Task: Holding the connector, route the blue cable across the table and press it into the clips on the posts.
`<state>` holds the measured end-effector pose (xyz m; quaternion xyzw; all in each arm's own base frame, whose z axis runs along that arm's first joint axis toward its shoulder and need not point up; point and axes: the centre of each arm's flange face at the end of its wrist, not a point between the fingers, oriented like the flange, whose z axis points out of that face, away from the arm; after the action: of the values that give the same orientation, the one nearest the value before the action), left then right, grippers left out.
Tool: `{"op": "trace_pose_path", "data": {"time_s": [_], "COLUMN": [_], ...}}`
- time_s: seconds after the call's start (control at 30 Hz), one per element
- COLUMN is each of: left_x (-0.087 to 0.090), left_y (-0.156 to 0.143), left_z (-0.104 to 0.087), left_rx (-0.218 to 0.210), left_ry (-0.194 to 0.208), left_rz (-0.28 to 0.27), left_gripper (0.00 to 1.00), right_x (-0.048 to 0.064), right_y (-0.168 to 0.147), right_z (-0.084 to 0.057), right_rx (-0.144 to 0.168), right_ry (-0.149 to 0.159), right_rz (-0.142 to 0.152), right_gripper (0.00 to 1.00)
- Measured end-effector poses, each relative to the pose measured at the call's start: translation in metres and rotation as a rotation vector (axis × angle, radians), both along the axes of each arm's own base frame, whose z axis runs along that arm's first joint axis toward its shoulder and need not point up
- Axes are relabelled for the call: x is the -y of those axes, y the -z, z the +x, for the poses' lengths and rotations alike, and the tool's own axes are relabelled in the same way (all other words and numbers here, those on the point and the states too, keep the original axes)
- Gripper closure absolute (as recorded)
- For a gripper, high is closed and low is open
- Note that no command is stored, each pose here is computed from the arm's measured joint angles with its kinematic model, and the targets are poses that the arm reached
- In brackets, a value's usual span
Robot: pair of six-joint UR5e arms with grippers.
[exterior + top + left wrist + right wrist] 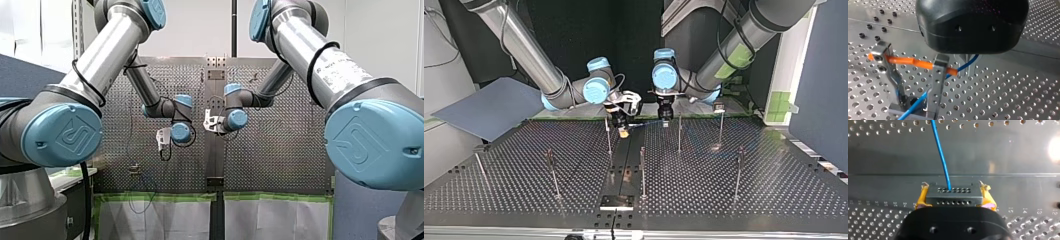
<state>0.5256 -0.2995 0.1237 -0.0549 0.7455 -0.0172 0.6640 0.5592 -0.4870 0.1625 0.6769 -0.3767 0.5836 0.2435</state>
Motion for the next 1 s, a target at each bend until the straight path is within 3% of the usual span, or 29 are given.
{"op": "trace_pose_path", "data": {"time_s": [0.37,0.7,1.0], "left_x": [0.008,0.011,0.019], "left_y": [-0.002,-0.034,-0.074], "left_z": [-0.009,-0.031,-0.050], "left_rx": [-0.025,-0.042,-0.035], "left_ry": [0.019,-0.009,0.008], "left_rz": [0.006,-0.013,-0.013], "left_gripper": [1.00,1.00,1.00], "right_x": [-0.001,-0.010,-0.024], "right_y": [-0.018,-0.068,-0.108], "right_z": [-0.001,-0.005,-0.014], "right_rx": [0.010,0.026,0.037], "right_ry": [0.003,0.007,0.009], "right_rz": [-0.013,-0.033,-0.044], "right_gripper": [1.00,1.00,1.00]}}
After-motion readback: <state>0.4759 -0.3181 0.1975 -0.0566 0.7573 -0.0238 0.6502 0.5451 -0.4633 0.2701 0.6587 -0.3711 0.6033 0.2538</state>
